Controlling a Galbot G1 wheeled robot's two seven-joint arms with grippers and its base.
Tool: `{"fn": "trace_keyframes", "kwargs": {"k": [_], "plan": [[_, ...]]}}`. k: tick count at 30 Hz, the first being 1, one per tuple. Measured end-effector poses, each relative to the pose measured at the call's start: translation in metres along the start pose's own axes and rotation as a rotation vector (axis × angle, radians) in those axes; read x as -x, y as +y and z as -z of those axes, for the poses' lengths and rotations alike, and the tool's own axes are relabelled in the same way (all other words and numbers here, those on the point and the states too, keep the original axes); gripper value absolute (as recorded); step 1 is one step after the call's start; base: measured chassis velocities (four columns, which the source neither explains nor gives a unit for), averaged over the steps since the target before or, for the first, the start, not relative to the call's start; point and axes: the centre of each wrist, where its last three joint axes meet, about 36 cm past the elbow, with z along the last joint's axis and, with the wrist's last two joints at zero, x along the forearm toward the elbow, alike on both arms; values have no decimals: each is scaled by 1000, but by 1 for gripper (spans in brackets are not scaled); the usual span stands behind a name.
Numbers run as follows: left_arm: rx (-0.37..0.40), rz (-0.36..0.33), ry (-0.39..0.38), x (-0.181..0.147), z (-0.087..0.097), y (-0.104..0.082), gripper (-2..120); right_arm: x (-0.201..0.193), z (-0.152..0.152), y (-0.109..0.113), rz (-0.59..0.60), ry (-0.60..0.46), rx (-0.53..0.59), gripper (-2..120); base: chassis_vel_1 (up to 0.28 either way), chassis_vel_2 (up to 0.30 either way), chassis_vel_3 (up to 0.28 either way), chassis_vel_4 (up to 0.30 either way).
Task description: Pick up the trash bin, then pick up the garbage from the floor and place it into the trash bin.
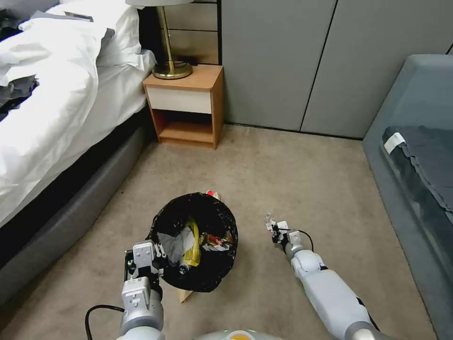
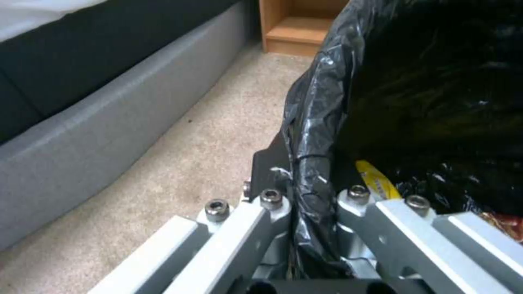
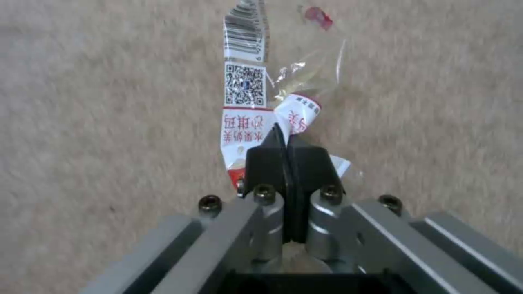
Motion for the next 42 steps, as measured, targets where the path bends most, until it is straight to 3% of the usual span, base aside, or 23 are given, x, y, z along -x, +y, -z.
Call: {"fn": "trace_keyframes", "kwargs": {"k": [9, 13, 14, 17, 18, 20, 22, 27, 33, 42], "plan": [[-2, -4, -7, 1, 2, -1, 2, -27, 29, 15, 9, -144, 32, 0, 0, 0, 0, 0], [-2, -16, -1, 1, 0, -4, 2, -77, 91, 35, 72, -386, 44, 0, 0, 0, 0, 0], [-2, -16, -1, 1, 0, -4, 2, -77, 91, 35, 72, -386, 44, 0, 0, 0, 0, 0], [-4, -23, 0, 1, 0, -5, 2, -131, 140, 53, 245, -661, 51, 0, 0, 0, 0, 0], [-4, -23, 0, 1, 0, -5, 2, -131, 140, 53, 245, -661, 51, 0, 0, 0, 0, 0], [-4, -28, -1, 1, 1, -5, 2, -169, 165, 67, 415, -824, 18, 0, 0, 0, 0, 0], [-4, -30, -1, 1, 2, -5, 2, -196, 173, 82, 569, -898, -23, 0, 0, 0, 0, 0], [-3, -33, 1, 1, 2, -4, 2, -216, 164, 103, 695, -892, -96, 0, 0, 0, 0, 0], [-10, -34, -4, 3, 5, -4, 2, -220, 111, 128, 763, -769, -170, 0, 0, 0, 0, 0], [-13, -37, -13, 6, 9, -3, 2, -210, 67, 118, 818, -656, -223, 0, 0, 0, 0, 0]]}}
